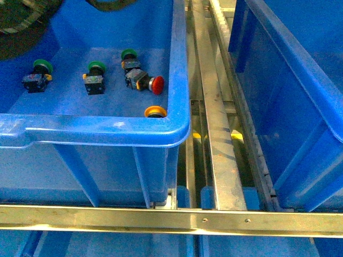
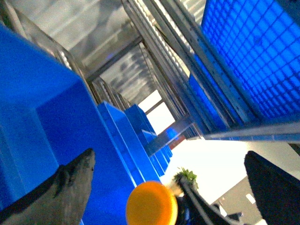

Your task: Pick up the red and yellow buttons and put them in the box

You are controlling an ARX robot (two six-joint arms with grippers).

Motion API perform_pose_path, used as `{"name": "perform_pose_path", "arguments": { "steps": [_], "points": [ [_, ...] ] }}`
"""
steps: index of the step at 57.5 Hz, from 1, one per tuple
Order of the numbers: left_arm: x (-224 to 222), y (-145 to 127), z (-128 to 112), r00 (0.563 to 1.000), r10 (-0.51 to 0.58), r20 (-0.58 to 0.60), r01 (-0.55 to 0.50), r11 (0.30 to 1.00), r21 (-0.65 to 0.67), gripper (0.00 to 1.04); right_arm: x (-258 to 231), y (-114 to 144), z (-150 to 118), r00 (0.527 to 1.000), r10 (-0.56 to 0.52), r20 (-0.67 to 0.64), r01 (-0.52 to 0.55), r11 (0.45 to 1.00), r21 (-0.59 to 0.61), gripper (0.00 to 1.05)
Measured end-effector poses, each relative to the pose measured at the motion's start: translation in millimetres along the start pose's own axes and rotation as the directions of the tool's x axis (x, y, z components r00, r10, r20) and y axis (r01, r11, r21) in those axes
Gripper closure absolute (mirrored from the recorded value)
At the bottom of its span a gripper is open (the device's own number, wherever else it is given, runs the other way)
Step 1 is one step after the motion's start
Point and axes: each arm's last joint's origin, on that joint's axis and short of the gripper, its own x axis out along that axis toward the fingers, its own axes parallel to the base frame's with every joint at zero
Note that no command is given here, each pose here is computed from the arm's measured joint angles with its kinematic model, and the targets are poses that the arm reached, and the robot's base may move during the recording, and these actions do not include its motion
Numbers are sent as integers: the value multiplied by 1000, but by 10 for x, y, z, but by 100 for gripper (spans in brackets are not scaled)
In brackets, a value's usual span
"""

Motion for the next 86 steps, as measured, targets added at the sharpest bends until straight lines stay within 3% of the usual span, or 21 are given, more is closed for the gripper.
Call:
{"name": "perform_pose_path", "arguments": {
  "steps": [9,24,27,29,30,31,32,33,35,39,45,53,62,65,71,86],
  "points": [
    [-395,-274,356,993,85,79,-94,988,120,8,-32,-57,-55,999,-39,-18,38,997,-73,65],
    [-1039,-756,298,981,144,126,-170,960,222,8,-106,16,-142,997,-64,-47,49,960,-277,65],
    [-1111,-864,252,904,334,267,-402,877,264,16,-108,36,-144,996,-67,-52,47,946,-322,65],
    [-1259,-945,196,795,490,357,-595,742,309,23,-106,55,-144,996,-65,-55,42,934,-354,65],
    [-1311,-966,173,763,526,375,-639,698,323,25,-106,59,-145,996,-66,-56,41,931,-362,65],
    [-1424,-994,127,698,589,408,-714,615,335,29,-108,65,-146,996,-68,-58,41,925,-377,65],
    [-1608,-1027,38,614,660,433,-788,482,382,34,-110,68,-143,996,-72,-59,43,917,-396,65],
    [-1738,-1045,-22,545,700,461,-830,373,414,38,-114,73,-137,996,-75,-57,45,910,-412,65],
    [-1975,-1081,-163,453,749,483,-859,223,460,45,-120,84,-125,996,-76,-50,47,902,-429,65],
    [-2335,-1153,-425,375,790,486,-848,80,524,57,-135,120,-84,997,-76,-29,55,886,-460,65],
    [-2773,-1156,-696,444,762,472,-797,95,597,79,-161,160,-52,997,-76,-3,65,872,-485,65],
    [-3012,-1007,-794,437,740,512,-805,68,589,102,-256,186,-28,996,-88,30,91,849,-521,65],
    [-3076,-975,-788,437,737,516,-802,60,594,102,-375,187,-66,995,-100,28,98,814,-573,65],
    [-3106,-968,-785,464,730,502,-788,82,610,102,-409,195,-63,994,-102,37,105,807,-581,65],
    [-3197,-924,-766,427,737,524,-806,47,590,102,-493,233,-66,995,-94,39,99,798,-594,65],
    [-3197,-927,-765,435,734,521,-802,53,595,102,-660,291,-54,995,-90,47,100,795,-598,65]
  ]
}}
